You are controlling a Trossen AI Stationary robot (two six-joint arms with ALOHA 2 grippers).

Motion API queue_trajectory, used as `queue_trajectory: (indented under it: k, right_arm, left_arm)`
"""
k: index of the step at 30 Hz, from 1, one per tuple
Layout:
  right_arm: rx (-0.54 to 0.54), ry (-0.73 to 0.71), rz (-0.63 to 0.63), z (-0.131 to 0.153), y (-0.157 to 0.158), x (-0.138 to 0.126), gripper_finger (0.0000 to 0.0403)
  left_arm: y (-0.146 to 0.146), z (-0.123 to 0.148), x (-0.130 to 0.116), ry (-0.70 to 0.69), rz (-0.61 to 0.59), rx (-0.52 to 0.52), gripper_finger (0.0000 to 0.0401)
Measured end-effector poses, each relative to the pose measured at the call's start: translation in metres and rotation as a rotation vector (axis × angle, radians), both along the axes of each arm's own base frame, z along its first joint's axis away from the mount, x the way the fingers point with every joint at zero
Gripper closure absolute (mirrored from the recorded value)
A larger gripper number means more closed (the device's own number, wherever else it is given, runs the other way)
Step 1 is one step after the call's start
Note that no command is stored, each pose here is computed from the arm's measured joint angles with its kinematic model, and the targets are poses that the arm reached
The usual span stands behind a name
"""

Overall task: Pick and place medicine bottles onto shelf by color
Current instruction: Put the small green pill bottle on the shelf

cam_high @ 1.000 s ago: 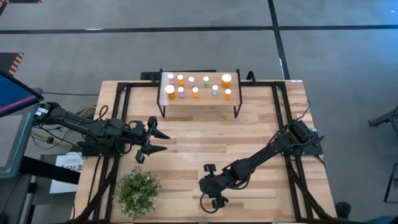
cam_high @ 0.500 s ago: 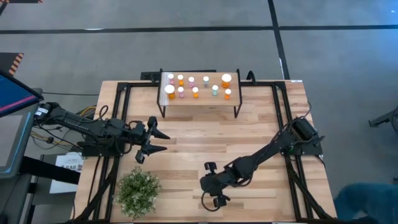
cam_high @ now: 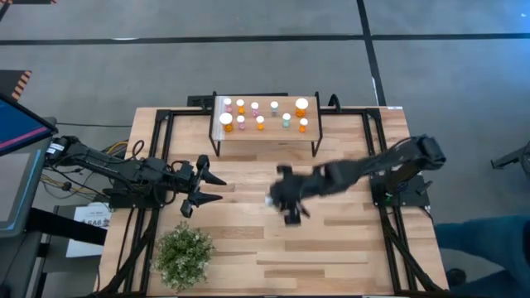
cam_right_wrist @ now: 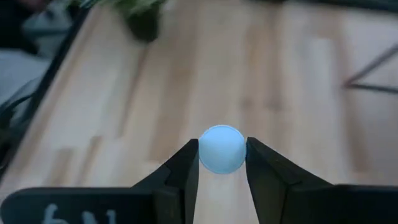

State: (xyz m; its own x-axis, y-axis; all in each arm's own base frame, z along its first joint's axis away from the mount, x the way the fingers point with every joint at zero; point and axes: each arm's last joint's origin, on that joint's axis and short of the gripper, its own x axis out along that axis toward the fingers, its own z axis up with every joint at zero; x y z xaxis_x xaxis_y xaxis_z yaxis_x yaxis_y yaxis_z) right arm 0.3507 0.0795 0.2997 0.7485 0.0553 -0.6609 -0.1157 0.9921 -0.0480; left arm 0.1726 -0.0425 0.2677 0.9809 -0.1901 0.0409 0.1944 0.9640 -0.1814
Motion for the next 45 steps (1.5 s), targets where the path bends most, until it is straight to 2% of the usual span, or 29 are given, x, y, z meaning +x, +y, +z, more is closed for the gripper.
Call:
queue_trajectory:
  k: [5, 10, 15, 17, 20, 30, 45]
  right_arm:
    - [-0.046, -0.083, -0.14, 0.028, -0.067, -0.009, 0.0269]
    - [-0.031, -0.104, -0.262, 0.037, -0.13, -0.017, 0.0269]
    - [-0.01, -0.127, -0.321, 0.043, -0.171, -0.018, 0.0269]
    - [0.0, -0.082, -0.342, 0.04, -0.183, -0.019, 0.0269]
    - [0.005, -0.087, -0.352, 0.043, -0.196, -0.012, 0.0269]
    - [0.016, 0.095, -0.383, 0.026, -0.224, 0.008, 0.0269]
    - [0.041, 0.131, -0.475, 0.021, -0.253, -0.001, 0.0269]
  left_arm:
    - [0.0, 0.0, 0.0, 0.0, 0.005, 0.0, 0.0205]
    - [0.0, 0.0, 0.0, -0.001, 0.005, 0.001, 0.0205]
    - [0.0, 0.0, 0.0, -0.001, 0.006, 0.006, 0.0205]
    - [0.0, 0.0, 0.0, -0.002, 0.007, 0.008, 0.0205]
    - [0.0, 0.0, 0.0, 0.002, 0.008, 0.011, 0.0205]
    - [0.0, -0.001, 0.0, 0.007, 0.013, 0.013, 0.0205]
    - [0.0, -0.002, 0.0, 0.015, 0.016, 0.015, 0.0205]
